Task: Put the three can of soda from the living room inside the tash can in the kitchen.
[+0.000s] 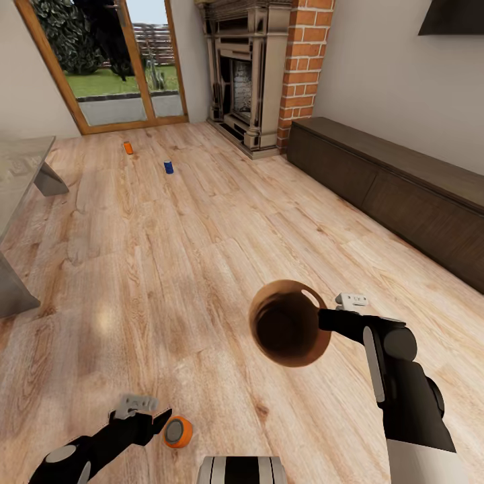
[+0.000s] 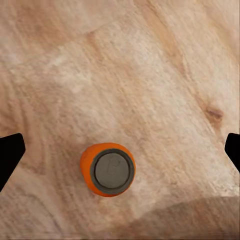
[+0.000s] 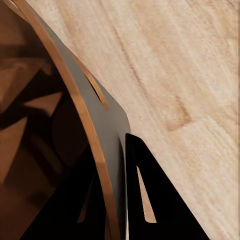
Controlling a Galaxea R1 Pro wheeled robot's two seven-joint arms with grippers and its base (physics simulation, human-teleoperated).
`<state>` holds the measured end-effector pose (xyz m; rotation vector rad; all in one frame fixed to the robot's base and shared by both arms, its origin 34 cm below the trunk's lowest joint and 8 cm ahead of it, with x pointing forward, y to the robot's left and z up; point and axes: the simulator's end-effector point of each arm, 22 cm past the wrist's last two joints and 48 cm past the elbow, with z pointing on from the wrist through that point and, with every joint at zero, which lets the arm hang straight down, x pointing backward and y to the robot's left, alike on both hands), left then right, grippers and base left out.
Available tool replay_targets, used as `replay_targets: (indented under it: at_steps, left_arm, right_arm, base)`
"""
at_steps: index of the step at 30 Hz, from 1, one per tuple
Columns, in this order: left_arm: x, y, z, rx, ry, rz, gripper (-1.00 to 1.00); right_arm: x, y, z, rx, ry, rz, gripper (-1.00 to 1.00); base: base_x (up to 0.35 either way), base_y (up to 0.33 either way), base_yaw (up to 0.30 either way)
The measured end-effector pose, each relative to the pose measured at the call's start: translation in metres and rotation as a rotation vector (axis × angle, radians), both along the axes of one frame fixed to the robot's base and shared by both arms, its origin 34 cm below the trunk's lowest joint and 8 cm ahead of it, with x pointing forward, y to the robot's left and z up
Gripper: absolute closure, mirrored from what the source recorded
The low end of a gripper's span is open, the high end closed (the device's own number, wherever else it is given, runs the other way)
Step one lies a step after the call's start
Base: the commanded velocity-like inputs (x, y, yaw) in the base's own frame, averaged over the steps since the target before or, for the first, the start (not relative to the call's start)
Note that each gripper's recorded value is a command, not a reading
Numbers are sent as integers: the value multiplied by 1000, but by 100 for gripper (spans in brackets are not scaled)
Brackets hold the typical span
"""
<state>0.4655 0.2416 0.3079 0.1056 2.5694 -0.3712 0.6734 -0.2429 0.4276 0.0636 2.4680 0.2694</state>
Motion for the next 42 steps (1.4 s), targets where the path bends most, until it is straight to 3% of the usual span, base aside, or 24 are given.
replay_targets:
  at_steps: [6, 36, 42]
  left_arm:
    - [-5, -10, -8, 56, 23, -27, -100]
    - [-5, -13, -9, 57, 21, -28, -100]
    - [-5, -25, -8, 38, 21, -17, -100]
  right_arm:
    - [0, 0, 0, 3, 0, 2, 100]
    - [-3, -1, -2, 3, 20, 0, 100]
    - [-3, -1, -2, 3, 20, 0, 100]
  base:
    - [0, 0, 0]
    - [0, 0, 0]
    - [0, 0, 0]
